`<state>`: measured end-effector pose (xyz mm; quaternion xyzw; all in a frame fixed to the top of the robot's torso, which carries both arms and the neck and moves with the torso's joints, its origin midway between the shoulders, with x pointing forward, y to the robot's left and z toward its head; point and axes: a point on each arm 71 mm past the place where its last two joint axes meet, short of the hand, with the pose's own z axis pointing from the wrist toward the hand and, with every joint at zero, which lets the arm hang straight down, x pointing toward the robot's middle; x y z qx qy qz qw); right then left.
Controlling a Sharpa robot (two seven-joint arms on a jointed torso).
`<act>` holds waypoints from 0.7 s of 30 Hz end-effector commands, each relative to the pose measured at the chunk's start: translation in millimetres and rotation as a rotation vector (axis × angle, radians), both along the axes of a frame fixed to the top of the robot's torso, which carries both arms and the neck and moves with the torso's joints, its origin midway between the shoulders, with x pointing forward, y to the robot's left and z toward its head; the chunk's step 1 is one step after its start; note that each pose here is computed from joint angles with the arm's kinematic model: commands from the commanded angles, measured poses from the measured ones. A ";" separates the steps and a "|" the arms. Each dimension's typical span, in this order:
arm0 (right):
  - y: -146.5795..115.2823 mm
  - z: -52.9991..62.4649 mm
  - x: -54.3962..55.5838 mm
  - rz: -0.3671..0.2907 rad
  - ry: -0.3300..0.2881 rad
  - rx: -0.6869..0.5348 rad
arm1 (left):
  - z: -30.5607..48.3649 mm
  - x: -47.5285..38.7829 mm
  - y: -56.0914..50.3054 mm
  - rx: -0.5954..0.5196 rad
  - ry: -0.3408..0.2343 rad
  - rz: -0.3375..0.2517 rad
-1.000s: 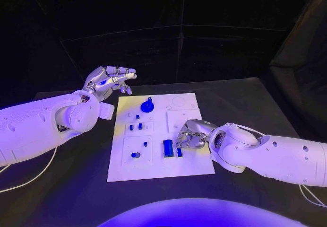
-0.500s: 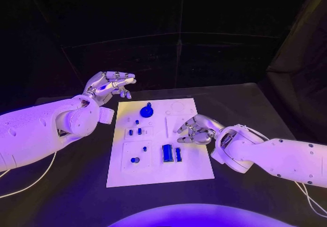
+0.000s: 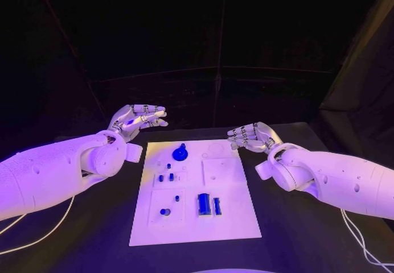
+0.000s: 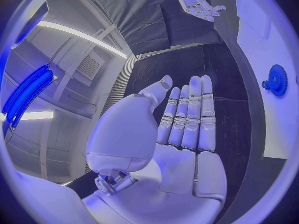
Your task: Assemble the parts on the task board
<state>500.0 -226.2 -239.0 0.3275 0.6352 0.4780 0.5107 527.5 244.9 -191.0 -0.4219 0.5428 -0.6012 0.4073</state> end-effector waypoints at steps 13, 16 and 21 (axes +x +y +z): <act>7.3 4.1 3.3 -0.099 -0.009 0.170 | -15.1 -4.8 -6.3 0.003 0.014 0.071; 16.5 7.2 -9.3 -0.150 -0.004 0.237 | -20.1 -13.7 -14.7 0.012 0.020 0.107; 27.8 11.9 -27.3 -0.220 0.015 0.315 | -27.5 -32.1 -30.1 0.030 0.030 0.178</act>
